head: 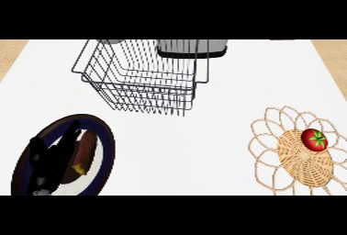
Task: Pick the tomato from the placemat and place it in the basket
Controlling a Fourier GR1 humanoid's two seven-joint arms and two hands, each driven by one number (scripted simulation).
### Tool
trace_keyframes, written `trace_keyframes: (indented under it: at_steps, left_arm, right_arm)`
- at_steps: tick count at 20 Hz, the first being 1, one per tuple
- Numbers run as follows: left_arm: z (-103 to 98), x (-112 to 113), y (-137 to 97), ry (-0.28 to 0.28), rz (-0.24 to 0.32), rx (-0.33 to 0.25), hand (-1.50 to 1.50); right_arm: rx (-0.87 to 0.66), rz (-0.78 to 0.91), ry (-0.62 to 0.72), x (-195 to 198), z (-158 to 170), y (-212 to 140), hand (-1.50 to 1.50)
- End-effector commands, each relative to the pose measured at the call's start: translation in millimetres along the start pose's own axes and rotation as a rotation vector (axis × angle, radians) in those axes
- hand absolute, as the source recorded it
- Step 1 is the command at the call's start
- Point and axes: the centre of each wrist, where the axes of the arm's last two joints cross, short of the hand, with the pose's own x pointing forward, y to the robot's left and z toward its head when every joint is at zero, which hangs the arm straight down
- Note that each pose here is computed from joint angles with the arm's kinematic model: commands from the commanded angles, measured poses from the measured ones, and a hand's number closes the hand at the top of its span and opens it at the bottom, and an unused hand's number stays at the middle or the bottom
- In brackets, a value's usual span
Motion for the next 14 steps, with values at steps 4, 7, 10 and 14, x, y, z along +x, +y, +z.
trace_keyframes:
  at_steps: [4, 7, 10, 14]
  left_arm:
    - [9.2, -33.9, -3.9, 0.143, -0.006, 0.0, 0.0]
    - [10.3, -32.6, -10.3, 0.149, 0.003, -0.003, 0.0]
    - [-1.0, -24.5, -8.2, 0.146, 0.006, 0.002, 0.0]
    - [3.6, -28.0, -8.1, 0.137, 0.001, -0.013, 0.0]
  right_arm:
    - [0.068, 0.011, -0.011, -21.9, -12.1, 30.4, -1.5]
    - [0.072, -0.023, -0.03, -31.2, -13.0, 43.8, -1.5]
    - [0.03, -0.04, -0.037, -20.7, -16.5, 38.7, -1.5]
    - [0.042, -0.05, -0.046, -31.1, -35.8, 70.5, -1.5]
